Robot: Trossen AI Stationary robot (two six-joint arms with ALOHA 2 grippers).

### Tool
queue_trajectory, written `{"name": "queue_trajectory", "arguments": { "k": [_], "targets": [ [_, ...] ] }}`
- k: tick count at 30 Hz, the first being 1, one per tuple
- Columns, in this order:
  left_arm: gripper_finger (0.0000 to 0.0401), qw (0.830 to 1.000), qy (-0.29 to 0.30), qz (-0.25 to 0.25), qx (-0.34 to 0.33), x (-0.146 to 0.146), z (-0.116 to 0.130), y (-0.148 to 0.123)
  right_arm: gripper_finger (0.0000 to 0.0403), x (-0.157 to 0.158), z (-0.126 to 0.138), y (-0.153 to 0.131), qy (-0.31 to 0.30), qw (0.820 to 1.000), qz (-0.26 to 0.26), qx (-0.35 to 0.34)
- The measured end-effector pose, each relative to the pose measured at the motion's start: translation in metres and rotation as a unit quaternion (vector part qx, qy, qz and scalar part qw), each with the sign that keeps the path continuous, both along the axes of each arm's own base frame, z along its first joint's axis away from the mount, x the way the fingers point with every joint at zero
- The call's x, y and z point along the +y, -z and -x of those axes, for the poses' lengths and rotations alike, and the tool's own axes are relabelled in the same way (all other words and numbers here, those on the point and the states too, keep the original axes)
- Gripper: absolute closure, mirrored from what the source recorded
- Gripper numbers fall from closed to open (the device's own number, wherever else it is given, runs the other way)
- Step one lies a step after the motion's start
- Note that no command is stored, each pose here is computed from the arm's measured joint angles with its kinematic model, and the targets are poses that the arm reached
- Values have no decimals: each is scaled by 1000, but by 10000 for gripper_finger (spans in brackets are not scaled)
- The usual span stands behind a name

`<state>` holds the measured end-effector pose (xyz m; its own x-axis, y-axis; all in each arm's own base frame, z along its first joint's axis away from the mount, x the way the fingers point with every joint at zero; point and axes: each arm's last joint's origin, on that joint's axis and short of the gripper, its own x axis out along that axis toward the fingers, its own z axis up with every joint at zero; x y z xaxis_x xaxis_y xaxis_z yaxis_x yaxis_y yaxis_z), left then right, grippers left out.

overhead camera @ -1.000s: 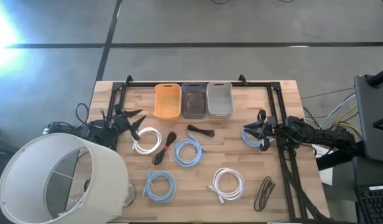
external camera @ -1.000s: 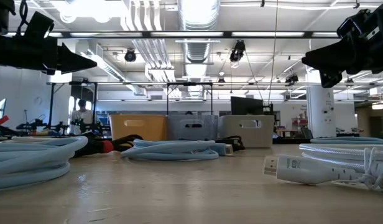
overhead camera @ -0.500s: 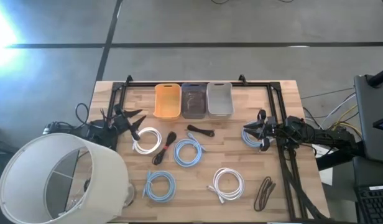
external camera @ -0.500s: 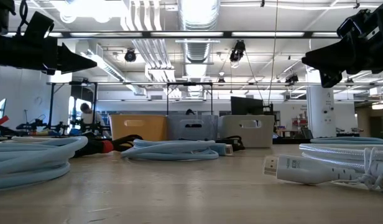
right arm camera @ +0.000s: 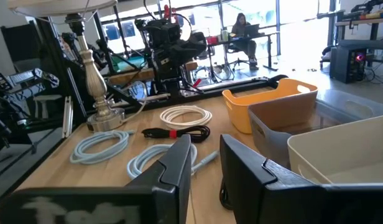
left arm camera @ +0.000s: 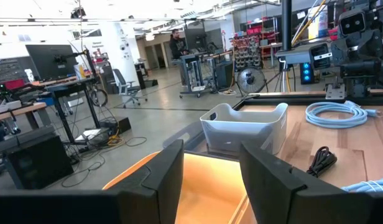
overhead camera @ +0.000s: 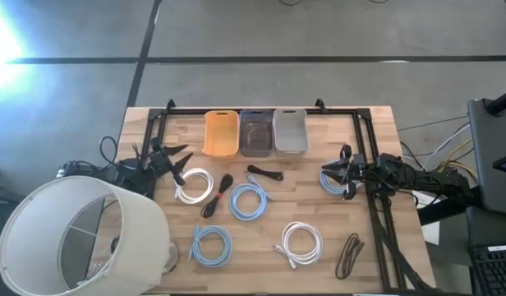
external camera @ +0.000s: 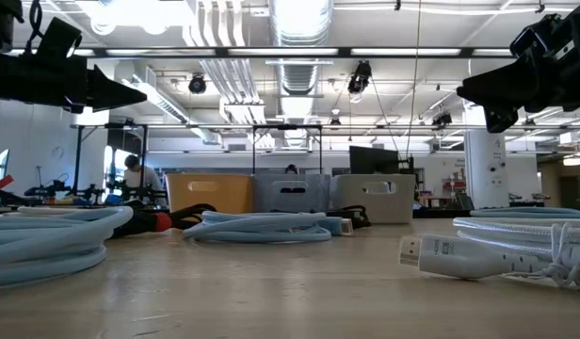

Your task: Pick & Place USB Port

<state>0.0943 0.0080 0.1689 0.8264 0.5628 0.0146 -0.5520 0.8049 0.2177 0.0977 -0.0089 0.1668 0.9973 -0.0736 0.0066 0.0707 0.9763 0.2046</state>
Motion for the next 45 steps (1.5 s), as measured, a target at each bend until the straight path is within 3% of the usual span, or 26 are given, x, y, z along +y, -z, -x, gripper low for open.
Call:
{"name": "queue_trajectory", "arguments": {
  "k": [12,27,45],
  "targets": [
    [240,1000,0,0,0,0,0,0,335,0,0,0,0,1000,0,0],
    [240,1000,0,0,0,0,0,0,318,0,0,0,0,1000,0,0],
    [240,1000,0,0,0,0,0,0,329,0,0,0,0,1000,0,0]
  ]
}}
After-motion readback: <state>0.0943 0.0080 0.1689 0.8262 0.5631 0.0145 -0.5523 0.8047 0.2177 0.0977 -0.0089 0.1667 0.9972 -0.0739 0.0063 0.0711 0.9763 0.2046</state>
